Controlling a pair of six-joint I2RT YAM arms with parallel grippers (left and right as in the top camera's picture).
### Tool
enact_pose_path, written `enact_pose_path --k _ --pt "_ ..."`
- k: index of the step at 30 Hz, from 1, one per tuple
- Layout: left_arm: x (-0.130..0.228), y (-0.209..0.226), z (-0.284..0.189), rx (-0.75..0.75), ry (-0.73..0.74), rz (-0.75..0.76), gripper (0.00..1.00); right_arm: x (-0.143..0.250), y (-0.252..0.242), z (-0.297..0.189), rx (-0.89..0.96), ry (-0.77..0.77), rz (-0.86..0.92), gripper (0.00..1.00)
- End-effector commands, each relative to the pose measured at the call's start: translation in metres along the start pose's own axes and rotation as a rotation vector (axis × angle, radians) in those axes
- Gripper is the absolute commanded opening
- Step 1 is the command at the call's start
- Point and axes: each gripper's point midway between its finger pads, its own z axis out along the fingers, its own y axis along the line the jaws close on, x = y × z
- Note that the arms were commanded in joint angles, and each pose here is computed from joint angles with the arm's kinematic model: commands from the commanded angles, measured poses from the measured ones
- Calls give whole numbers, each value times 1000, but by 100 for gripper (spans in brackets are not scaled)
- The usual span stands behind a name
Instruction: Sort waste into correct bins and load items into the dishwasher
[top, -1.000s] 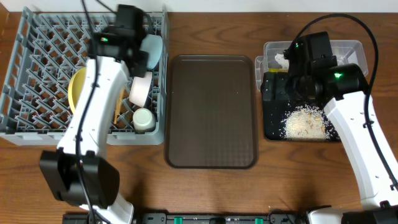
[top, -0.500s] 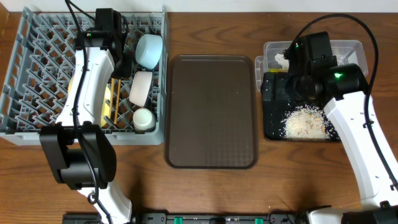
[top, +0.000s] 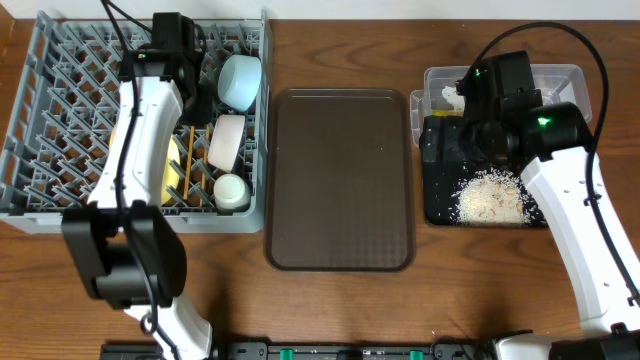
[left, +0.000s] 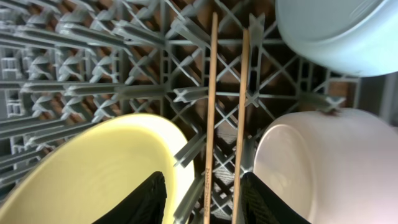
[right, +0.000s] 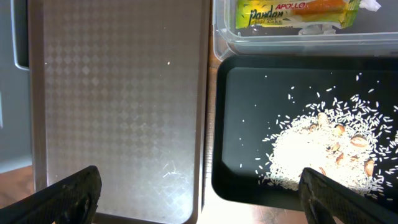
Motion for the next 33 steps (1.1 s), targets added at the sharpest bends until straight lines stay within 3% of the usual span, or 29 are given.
enact_pose_path --k 1,5,6,9,11,20,33 --pt "-8 13 -61 5 -144 -114 42 -1 -3 1 12 0 -3 99" --pt "-6 19 -132 83 -304 -317 49 -1 -3 1 12 0 -3 99" --pt "-3 19 -145 110 -328 -345 53 -1 -3 1 12 0 -3 99" --pt "4 16 -174 171 -380 -372 82 -1 -3 1 12 0 -3 99" --pt "13 11 -186 213 -385 -365 86 -1 -3 1 12 0 -3 99" --pt "38 -1 -187 267 -296 -344 88 -1 -3 1 12 0 -3 99" --pt "39 -2 -184 265 -283 -342 89 -1 -3 1 12 0 -4 99"
